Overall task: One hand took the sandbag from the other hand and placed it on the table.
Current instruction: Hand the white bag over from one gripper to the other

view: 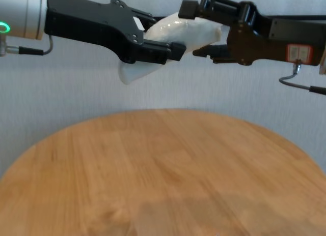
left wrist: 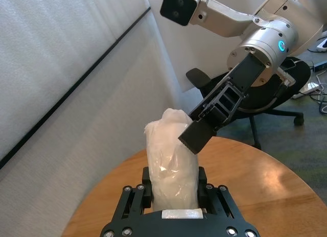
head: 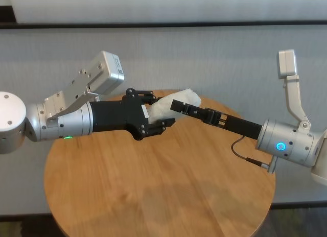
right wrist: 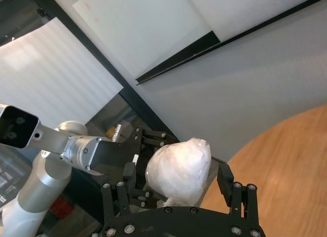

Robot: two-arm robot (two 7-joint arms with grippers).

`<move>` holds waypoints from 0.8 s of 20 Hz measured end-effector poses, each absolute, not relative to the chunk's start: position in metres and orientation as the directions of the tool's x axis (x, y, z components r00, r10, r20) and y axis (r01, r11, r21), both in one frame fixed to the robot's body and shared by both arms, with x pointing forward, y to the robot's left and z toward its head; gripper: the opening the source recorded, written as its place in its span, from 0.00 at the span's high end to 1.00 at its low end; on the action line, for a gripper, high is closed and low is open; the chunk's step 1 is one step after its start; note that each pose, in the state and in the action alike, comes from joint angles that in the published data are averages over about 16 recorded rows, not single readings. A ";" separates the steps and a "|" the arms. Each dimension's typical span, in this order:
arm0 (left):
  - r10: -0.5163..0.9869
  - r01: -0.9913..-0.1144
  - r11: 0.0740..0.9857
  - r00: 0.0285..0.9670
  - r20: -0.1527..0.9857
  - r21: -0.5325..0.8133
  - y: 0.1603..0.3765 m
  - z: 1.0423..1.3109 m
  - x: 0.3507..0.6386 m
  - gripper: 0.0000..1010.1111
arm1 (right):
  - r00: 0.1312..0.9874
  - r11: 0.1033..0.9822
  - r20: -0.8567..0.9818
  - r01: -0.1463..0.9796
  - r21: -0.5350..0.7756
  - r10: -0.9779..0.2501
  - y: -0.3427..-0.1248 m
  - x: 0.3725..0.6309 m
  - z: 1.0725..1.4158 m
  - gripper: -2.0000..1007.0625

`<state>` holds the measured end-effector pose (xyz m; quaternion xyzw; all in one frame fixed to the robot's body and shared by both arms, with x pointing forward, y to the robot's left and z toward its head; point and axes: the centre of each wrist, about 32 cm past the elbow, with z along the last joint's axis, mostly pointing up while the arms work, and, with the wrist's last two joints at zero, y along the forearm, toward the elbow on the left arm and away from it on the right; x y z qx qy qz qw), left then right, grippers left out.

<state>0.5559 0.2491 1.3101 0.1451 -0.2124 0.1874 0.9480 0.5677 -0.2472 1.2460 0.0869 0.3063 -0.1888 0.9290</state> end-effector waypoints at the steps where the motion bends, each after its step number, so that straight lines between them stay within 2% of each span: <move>1: 0.294 -0.417 0.888 0.840 0.457 0.196 0.249 1.310 0.556 0.49 | 0.741 0.914 -0.602 0.403 0.045 -0.297 -0.247 0.568 1.246 0.01; 16: 0.294 -0.417 0.888 0.840 0.457 0.196 0.249 1.310 0.556 0.49 | 0.739 0.918 -0.610 0.394 0.049 -0.285 -0.247 0.571 1.244 0.01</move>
